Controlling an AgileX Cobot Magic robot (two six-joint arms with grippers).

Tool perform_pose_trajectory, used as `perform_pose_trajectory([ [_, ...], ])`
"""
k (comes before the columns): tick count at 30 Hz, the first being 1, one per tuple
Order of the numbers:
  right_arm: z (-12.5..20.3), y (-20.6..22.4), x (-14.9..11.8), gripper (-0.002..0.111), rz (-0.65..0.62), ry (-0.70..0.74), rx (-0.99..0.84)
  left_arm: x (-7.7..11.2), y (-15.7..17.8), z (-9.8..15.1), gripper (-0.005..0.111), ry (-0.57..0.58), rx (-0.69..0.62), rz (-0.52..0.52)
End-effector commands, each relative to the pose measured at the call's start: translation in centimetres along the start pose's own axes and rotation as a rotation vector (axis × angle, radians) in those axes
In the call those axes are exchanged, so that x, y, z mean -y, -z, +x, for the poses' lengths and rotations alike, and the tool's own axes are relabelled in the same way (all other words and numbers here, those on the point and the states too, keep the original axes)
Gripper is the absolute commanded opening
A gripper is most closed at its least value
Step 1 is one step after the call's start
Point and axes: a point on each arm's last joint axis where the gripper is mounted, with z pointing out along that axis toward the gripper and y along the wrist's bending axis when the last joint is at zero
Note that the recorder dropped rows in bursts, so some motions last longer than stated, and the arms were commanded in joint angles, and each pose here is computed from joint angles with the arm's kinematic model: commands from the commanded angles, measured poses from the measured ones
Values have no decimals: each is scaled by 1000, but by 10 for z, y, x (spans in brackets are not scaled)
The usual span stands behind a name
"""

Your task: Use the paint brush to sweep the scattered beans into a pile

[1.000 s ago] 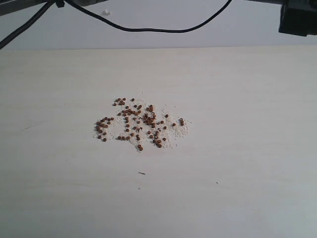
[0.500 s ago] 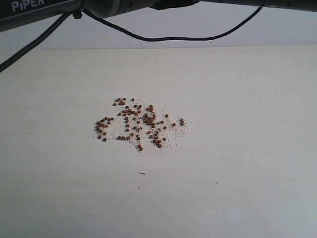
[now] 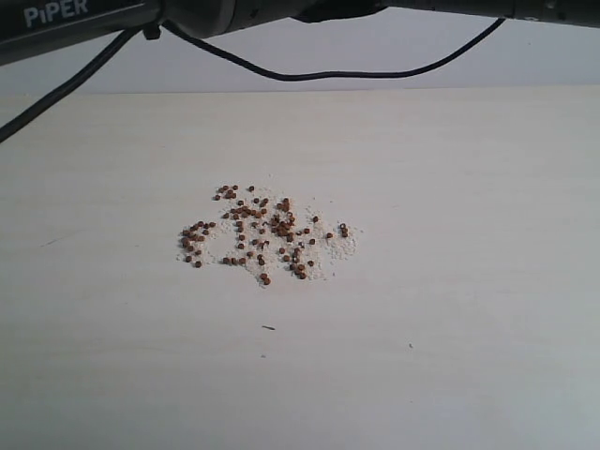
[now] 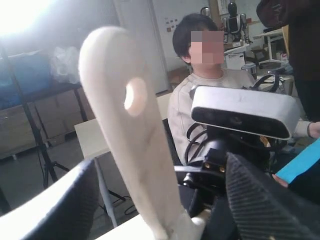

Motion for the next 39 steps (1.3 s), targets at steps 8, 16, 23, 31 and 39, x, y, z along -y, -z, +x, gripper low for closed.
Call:
perform_pose_trajectory([
  [8,-3,1,-7,0,-83,1,24,9,-4,-28,31,48,37,6],
  [16,-7,-5,-12,0,-117,-10,19,9,-4,-32,0,145,42,11],
  [23,-10,-6,-15,0,-142,-26,51,9,-3,-32,0,237,41,11],
  [31,-10,-6,-15,2,-141,-25,51,2,1,-30,0,313,34,-39],
  [39,-12,-6,-12,29,-109,18,70,-3,9,-28,0,344,33,-56],
])
